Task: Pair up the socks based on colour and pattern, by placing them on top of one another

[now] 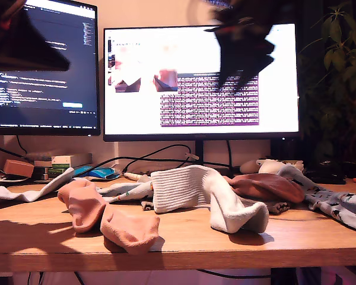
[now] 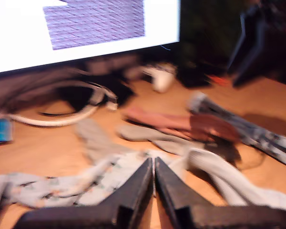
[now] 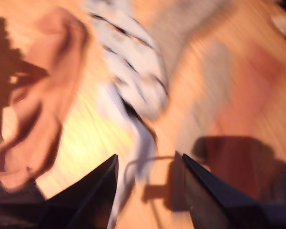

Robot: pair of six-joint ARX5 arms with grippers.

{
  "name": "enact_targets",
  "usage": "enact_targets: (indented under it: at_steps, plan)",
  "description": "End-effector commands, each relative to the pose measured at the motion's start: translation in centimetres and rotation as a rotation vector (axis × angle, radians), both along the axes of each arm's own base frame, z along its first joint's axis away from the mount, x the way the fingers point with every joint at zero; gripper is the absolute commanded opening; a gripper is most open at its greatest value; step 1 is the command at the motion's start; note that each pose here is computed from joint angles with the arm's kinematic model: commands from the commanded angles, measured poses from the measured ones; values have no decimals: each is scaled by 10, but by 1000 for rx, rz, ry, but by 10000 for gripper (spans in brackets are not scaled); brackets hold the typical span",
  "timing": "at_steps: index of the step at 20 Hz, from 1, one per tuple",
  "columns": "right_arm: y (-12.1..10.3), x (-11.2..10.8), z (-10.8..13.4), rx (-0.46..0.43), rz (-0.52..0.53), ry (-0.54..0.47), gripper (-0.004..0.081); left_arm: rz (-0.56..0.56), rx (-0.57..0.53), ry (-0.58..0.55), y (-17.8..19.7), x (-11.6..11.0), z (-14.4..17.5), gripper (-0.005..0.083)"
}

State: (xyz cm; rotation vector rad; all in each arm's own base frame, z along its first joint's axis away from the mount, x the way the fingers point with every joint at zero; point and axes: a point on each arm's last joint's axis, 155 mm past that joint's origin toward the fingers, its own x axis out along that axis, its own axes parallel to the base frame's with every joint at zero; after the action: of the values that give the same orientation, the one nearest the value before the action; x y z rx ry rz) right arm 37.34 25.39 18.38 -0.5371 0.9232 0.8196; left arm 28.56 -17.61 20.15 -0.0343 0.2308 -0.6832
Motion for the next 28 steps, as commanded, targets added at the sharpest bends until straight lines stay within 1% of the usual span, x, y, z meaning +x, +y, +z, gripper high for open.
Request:
enact_targets:
  at_steps: [1,2,5,8,12,15,16,19,21,25,28]
  plan:
    - [15,10,-9,-5,27,8,368,-28,2,46,-3,-5,-13,-19]
    - [22,15,-12,-8,33,15,368,-46,5,62,-5,-8,-16,-19]
    - [30,28,-32,-36,30,64,368,-76,18,97,-8,-14,-25,-19]
    - [39,42,-51,-46,31,83,368,-103,21,128,-11,-20,-31,-19]
    - [52,50,-70,-22,49,117,368,-104,22,131,-11,-20,-32,-19]
    - [52,49,-85,-28,26,159,368,-103,28,145,-11,-21,-35,-19]
    - [47,48,-89,-29,11,184,368,-103,28,147,-11,-22,-36,-19]
    - [45,46,-96,11,-21,251,368,-103,29,147,-11,-22,-36,-19]
    - [48,39,-99,32,-12,294,368,-103,28,146,-11,-22,-36,-19]
    - [48,37,-118,6,-15,324,369,-103,28,147,-11,-22,-36,-19]
    - [57,40,-120,19,-13,307,371,-103,29,149,-11,-22,-36,-19]
